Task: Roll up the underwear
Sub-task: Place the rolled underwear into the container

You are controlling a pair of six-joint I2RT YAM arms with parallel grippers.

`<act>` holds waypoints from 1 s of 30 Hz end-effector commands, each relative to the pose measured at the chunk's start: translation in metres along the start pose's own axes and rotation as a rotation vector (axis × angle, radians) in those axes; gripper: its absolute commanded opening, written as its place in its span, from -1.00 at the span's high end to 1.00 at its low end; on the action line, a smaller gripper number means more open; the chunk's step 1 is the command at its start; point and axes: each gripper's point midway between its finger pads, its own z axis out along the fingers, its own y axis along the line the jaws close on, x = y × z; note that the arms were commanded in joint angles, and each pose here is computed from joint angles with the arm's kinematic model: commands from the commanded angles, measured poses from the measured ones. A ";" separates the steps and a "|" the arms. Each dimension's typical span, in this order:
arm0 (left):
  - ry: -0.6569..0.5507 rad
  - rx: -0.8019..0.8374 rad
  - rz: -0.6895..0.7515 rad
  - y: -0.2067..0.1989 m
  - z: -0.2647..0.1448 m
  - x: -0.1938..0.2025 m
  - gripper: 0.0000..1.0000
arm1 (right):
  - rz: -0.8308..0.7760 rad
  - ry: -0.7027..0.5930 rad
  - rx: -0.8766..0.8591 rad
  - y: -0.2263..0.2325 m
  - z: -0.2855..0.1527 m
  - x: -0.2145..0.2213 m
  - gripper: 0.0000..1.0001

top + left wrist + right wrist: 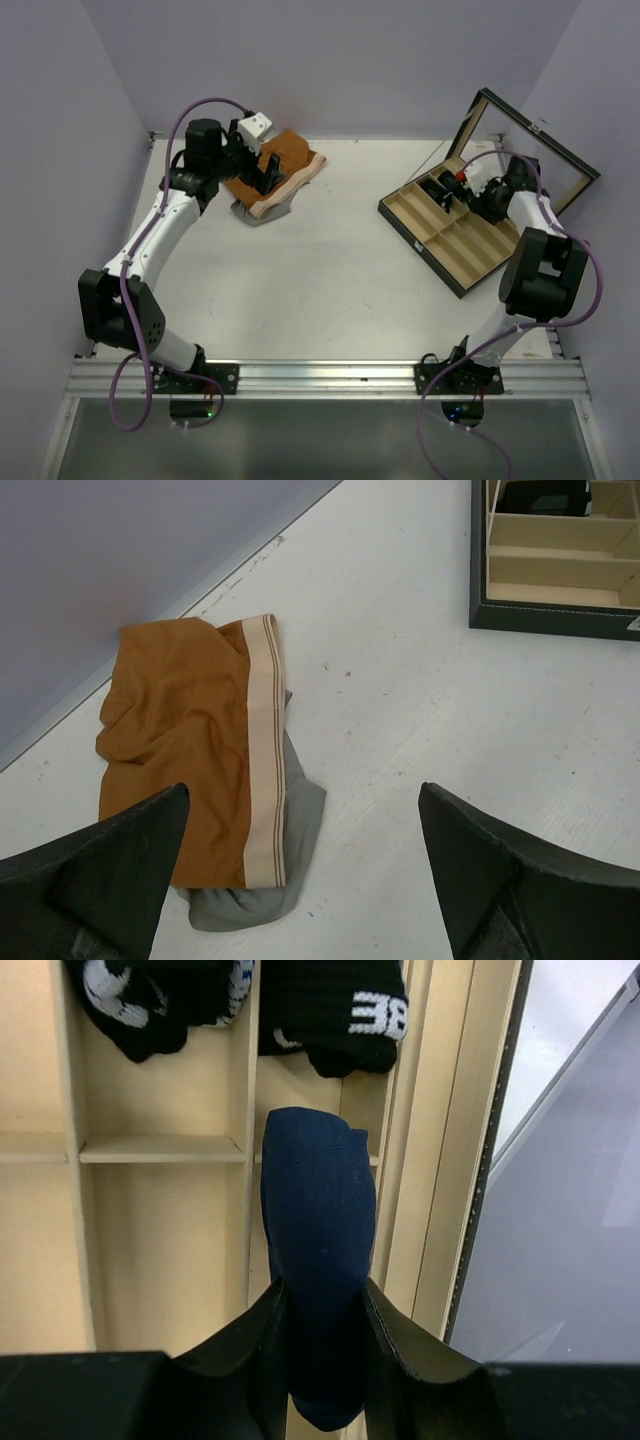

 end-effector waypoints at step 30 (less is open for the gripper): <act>0.014 0.028 -0.015 -0.008 0.000 -0.013 -1.00 | 0.018 0.039 -0.247 0.028 0.043 0.058 0.75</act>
